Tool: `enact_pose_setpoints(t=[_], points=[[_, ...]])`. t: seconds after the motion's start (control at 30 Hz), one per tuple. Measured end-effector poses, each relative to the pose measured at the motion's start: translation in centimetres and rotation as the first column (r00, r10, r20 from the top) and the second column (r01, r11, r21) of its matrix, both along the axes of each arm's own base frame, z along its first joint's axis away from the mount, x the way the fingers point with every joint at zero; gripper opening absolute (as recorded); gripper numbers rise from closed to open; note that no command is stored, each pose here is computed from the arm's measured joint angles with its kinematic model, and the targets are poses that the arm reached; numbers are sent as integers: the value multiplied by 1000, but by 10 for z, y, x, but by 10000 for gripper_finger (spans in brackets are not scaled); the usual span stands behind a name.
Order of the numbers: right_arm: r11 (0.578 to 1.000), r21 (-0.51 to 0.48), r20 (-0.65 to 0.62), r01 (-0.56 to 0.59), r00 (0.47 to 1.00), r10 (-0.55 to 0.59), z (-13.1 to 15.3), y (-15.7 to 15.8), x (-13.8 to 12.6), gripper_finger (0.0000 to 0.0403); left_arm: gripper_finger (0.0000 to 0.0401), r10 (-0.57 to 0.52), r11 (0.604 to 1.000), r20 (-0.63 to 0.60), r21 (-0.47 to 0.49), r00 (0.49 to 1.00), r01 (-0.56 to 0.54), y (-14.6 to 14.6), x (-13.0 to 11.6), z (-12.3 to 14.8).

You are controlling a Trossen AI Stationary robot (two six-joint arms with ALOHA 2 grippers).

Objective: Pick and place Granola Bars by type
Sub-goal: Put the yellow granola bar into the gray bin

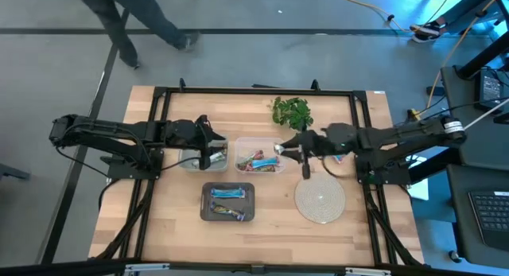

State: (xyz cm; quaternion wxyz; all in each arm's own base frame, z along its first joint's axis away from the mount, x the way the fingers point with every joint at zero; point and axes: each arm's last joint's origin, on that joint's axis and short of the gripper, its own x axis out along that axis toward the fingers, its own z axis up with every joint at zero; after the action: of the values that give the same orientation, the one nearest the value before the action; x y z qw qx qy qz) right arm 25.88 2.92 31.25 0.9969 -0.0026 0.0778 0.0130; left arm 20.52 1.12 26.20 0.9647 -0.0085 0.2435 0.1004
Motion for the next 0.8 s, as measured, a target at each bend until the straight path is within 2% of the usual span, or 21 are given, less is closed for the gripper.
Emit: enact_pose_setpoints(t=[0.1, 0.17, 0.23, 0.3, 0.37, 0.43, 0.5, 0.63, 0.8], points=[[995, -89, 171, -41, 984, 56, 14, 11, 4, 77, 152, 19, 999, 122, -41, 992, -14, 0, 5, 10], [990, -131, 233, -46, 970, 76, 16, 16, 8, 76, 152, 16, 996, 201, -84, 980, 2, -2, 7, 16], [984, -170, 274, -45, 958, 91, 16, 20, 13, 76, 152, -24, 994, 270, -94, 962, 52, -5, 10, 23], [981, -188, 299, -43, 949, 99, 14, 23, 18, 76, 150, -113, 990, 312, -45, 943, 133, -11, 14, 26], [981, -188, 321, -41, 942, 101, 10, 24, 25, 77, 149, -237, 970, 325, 33, 915, 239, -20, 20, 26], [980, -190, 351, -56, 929, 121, 7, 26, 31, 77, 149, -356, 934, 332, 107, 874, 340, -30, 28, 23], [974, -211, 384, -78, 910, 156, 3, 29, 38, 77, 151, -435, 900, 327, 167, 839, 402, -40, 38, 17], [963, -224, 434, -147, 870, 233, -3, 33, 47, 77, 154, -468, 882, 303, 213, 831, 419, -53, 57, 0], [954, -219, 436, -206, 853, 285, -15, 36, 56, 77, 155, -463, 886, 307, 187, 832, 424, -59, 75, -19]])
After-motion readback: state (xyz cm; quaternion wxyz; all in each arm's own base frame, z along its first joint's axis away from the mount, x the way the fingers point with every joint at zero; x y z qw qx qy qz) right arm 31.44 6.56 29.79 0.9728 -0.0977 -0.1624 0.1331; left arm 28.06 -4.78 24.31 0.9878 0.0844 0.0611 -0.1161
